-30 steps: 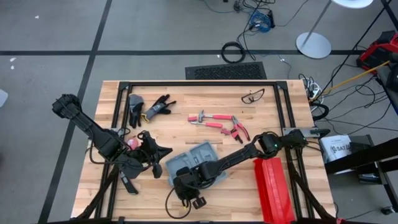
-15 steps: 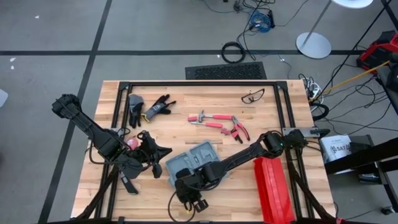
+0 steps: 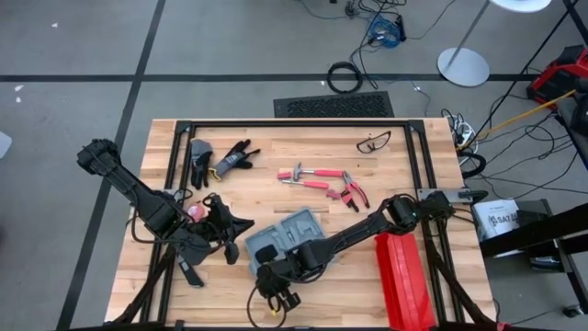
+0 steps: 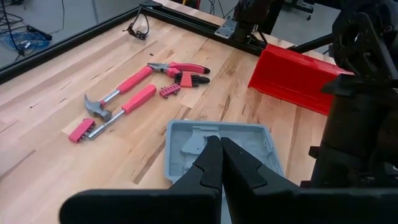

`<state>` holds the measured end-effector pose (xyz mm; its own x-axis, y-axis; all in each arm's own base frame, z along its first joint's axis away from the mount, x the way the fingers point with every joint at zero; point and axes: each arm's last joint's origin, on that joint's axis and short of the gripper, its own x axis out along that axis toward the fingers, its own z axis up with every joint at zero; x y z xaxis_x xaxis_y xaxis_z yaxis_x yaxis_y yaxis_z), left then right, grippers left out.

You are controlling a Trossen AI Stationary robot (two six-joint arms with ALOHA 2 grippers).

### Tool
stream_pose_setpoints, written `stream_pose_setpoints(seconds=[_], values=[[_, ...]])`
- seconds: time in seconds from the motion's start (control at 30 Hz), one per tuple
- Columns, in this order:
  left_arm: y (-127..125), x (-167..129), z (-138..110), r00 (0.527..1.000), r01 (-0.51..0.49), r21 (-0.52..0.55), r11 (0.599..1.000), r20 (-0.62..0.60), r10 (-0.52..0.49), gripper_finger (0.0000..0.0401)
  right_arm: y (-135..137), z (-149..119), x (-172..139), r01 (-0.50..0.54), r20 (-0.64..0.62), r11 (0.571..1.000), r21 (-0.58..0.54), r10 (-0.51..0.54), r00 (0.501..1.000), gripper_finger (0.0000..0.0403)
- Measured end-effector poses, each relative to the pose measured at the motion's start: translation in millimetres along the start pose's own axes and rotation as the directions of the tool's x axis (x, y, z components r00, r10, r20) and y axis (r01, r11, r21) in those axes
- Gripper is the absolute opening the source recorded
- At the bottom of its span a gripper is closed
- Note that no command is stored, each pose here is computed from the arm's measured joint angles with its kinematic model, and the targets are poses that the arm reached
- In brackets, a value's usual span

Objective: Prefit tool cases
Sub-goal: Put the black electrical tape into the gray prefit tools case

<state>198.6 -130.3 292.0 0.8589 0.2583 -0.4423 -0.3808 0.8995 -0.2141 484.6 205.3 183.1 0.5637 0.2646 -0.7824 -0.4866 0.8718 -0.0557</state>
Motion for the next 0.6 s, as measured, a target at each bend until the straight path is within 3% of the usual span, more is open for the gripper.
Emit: stream_pose_setpoints(seconds=[0.43, 0.6], values=[[-1, -1, -1, 1.0, 0.005, 0.003, 1.0, -0.004, -0.005, 0.0008, -2, -18, 28, 0.018, -0.069, 0.999, 0.05, -0.014, 0.998, 0.0001], [-1, -1, -1, 1.0, 0.006, 0.004, 1.0, -0.005, -0.006, 0.0008, 2, -10, 17, 0.02, -0.037, 0.999, 0.031, -0.019, 0.999, 0.0]])
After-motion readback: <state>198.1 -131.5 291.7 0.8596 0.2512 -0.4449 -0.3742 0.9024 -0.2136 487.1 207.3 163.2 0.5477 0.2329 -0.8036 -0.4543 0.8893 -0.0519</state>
